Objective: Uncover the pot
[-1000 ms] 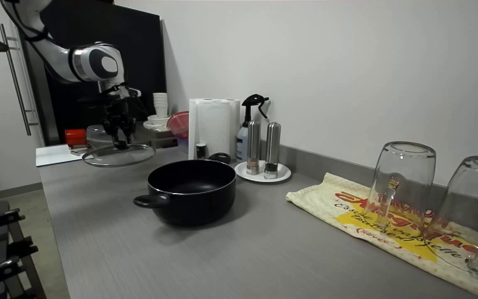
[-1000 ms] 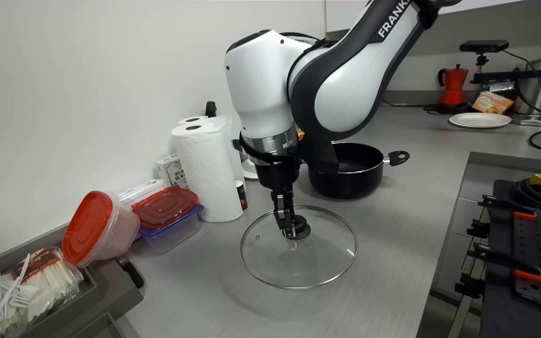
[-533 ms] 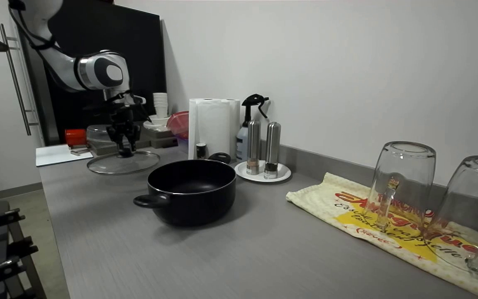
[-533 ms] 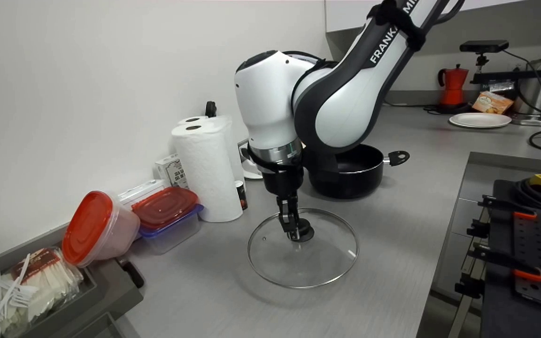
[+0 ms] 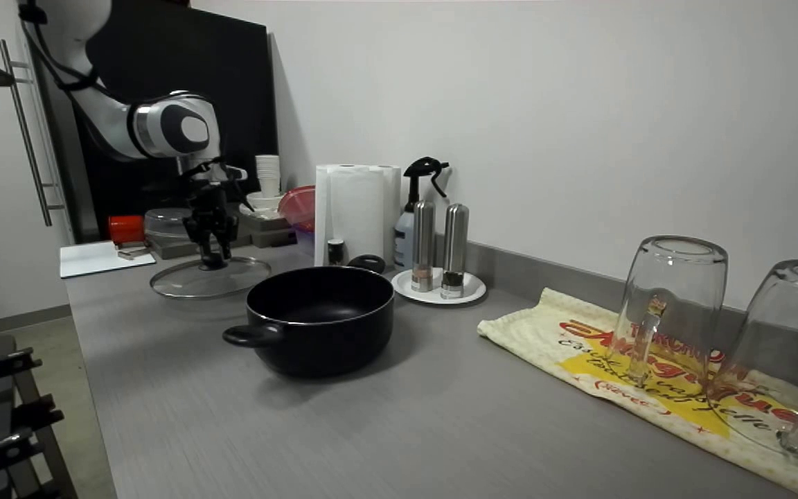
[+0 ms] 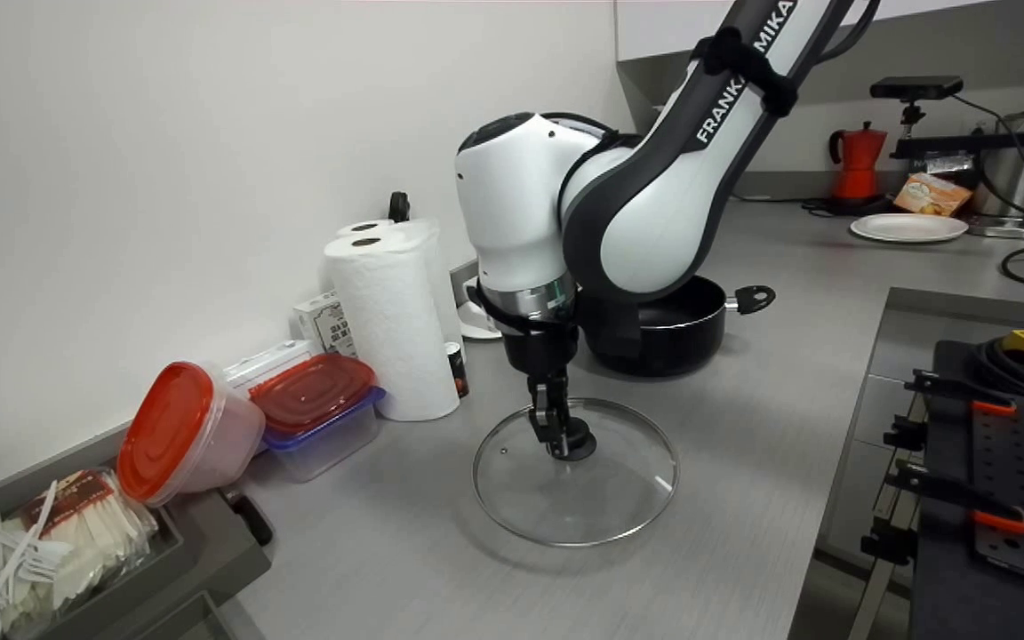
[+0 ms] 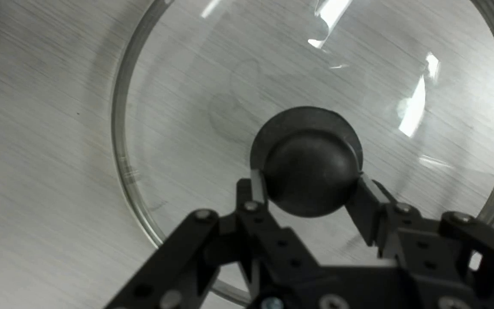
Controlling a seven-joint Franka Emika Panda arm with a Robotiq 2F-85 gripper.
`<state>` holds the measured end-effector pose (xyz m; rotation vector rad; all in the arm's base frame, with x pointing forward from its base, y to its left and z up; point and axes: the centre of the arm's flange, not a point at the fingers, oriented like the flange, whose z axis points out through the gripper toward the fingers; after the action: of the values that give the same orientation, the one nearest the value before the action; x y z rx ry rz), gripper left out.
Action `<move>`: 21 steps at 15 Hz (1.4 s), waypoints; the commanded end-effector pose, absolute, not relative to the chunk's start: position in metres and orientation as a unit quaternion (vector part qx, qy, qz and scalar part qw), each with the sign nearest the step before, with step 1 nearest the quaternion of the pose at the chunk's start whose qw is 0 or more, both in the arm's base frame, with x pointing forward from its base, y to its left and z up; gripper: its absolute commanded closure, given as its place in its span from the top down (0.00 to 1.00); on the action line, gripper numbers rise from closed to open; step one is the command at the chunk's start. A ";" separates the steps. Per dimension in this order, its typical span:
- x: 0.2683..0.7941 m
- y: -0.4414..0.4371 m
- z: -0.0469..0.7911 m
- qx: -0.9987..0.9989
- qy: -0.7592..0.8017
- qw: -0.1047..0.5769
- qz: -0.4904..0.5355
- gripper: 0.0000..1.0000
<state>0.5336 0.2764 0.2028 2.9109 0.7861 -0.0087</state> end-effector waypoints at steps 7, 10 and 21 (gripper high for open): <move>0.530 0.274 0.197 0.970 0.231 0.073 0.015 0.24; 0.531 0.271 0.195 0.973 0.219 0.071 0.020 0.24; 0.527 0.258 0.172 0.976 0.203 0.077 0.007 0.24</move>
<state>0.5301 0.2576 0.1727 2.9399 0.6243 -0.0146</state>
